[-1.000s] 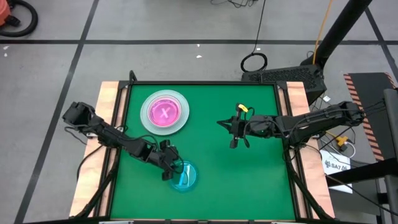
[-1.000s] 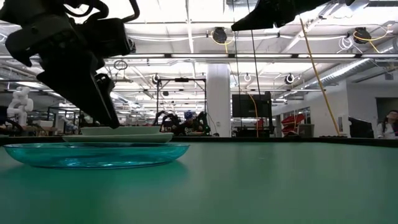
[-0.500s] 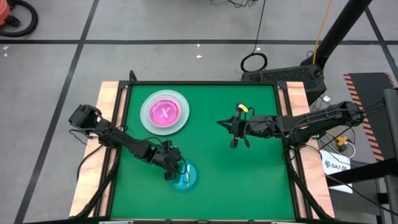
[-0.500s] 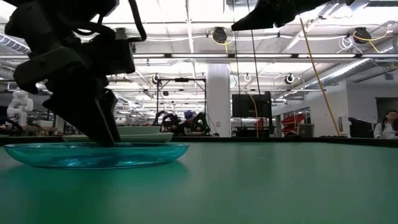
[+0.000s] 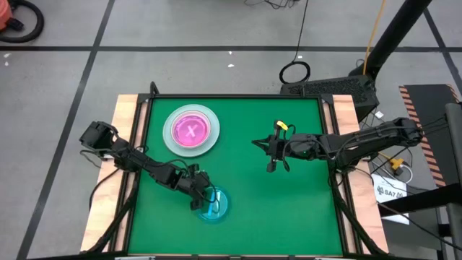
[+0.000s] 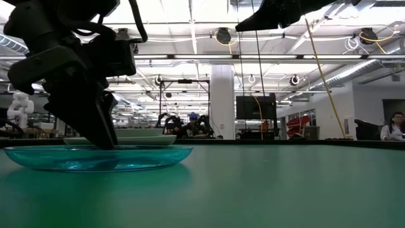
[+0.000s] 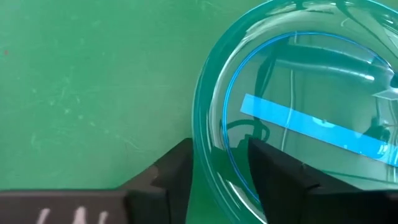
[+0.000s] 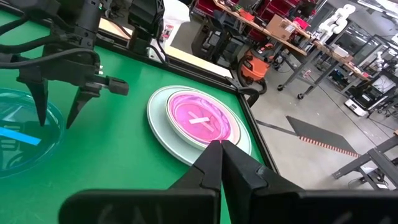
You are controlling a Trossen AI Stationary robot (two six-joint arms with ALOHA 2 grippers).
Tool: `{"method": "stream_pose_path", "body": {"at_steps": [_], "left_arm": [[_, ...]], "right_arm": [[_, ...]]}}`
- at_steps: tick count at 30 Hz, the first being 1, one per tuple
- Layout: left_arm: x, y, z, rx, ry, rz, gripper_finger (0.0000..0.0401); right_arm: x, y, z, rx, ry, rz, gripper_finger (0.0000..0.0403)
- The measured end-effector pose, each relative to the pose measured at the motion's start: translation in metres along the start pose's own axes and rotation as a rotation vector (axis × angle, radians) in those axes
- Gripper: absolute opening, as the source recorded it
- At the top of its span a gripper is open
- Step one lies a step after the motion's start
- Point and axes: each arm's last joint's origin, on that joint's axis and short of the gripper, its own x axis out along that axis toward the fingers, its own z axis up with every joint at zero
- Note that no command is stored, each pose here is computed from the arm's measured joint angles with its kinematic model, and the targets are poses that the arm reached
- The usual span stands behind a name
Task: Stack plastic plates
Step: Stack the blue plate on top of the pink plate
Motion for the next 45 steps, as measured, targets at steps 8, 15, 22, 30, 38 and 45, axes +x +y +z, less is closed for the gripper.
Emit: {"method": "stream_pose_path", "body": {"at_steps": [8, 15, 22, 30, 38, 45], "left_arm": [[0.0001, 0.0002, -0.0001, -0.004, 0.001, 0.001, 0.0114], [0.0006, 0.0031, 0.0013, -0.037, 0.002, 0.008, 0.0098], [0.0006, 0.0031, 0.0009, -0.041, 0.006, 0.009, 0.0097], [0.0006, 0.0029, 0.0005, -0.045, 0.014, -0.001, 0.0097], [0.0006, 0.0029, 0.0005, -0.050, 0.014, -0.002, 0.0097], [0.0006, 0.0030, 0.0003, -0.054, 0.016, -0.001, 0.0097]], "right_arm": [[0.0000, 0.0000, 0.0000, 0.000, 0.000, 0.000, 0.0000], [0.0000, 0.0000, 0.0000, 0.000, 0.000, -0.001, 0.0000], [0.0000, 0.0000, 0.0000, 0.000, 0.001, -0.001, 0.0000], [0.0000, -0.0001, 0.0000, 0.000, 0.001, -0.002, 0.0000], [0.0000, -0.0001, 0.0000, 0.000, 0.001, -0.002, 0.0000], [0.0000, -0.0001, 0.0000, 0.000, 0.001, -0.002, 0.0000]]}}
